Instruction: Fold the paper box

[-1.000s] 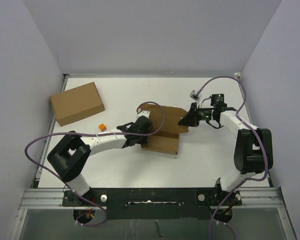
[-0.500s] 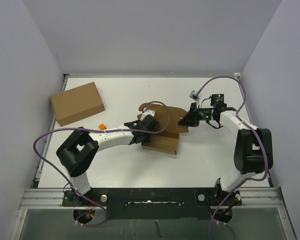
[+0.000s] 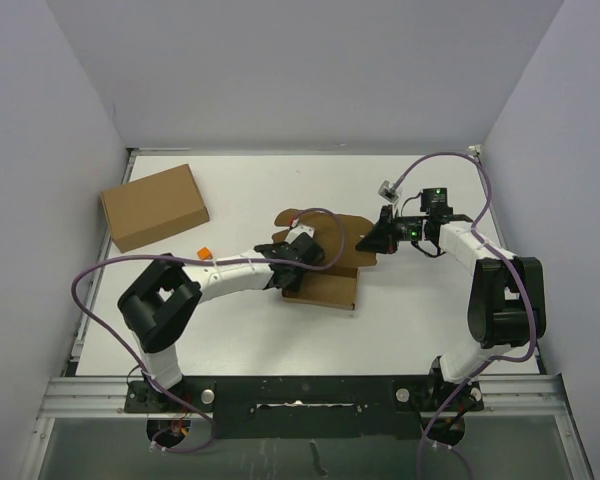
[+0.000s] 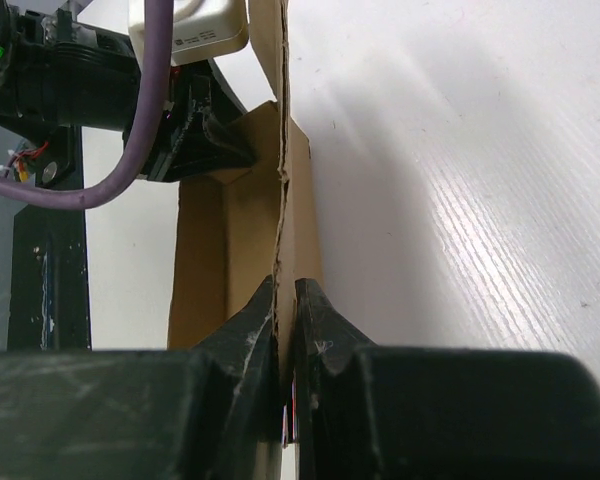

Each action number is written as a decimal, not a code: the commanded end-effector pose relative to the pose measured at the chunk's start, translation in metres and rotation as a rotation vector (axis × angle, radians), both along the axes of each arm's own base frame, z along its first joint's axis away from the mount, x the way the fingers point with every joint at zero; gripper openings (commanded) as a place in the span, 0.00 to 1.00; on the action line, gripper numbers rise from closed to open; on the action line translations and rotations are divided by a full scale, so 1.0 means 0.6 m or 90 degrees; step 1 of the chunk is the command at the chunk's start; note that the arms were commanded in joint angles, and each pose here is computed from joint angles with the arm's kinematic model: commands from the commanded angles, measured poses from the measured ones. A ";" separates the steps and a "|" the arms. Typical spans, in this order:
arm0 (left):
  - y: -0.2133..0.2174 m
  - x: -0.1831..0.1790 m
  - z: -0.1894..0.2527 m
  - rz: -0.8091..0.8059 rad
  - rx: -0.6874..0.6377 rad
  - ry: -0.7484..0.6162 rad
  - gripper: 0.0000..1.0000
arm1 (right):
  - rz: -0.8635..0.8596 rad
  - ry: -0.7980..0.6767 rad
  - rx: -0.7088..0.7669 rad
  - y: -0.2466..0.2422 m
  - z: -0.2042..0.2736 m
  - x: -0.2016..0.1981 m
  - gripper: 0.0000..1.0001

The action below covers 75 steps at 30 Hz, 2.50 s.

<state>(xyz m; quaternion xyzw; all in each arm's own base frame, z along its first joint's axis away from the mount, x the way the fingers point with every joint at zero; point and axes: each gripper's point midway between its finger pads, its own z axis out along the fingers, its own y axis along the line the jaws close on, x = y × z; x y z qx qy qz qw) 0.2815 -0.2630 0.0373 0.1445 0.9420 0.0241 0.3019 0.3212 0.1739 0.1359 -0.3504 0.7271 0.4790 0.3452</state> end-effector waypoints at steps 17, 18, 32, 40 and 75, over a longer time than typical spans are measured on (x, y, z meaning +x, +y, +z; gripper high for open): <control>-0.026 0.008 0.155 -0.030 -0.238 -0.154 0.49 | 0.021 -0.030 0.021 0.008 0.021 0.005 0.00; -0.018 0.008 0.161 -0.029 -0.253 -0.169 0.51 | 0.021 -0.030 0.021 0.008 0.021 0.005 0.00; 0.270 0.031 0.117 0.267 -0.406 -0.120 0.66 | 0.021 -0.028 0.019 0.008 0.019 0.007 0.00; 0.354 0.052 0.099 0.420 -0.325 -0.146 0.75 | 0.020 -0.023 0.020 0.007 0.015 0.008 0.01; 0.384 0.138 0.067 0.527 -0.278 -0.126 0.76 | -0.099 -0.097 -0.077 -0.107 0.045 0.051 0.77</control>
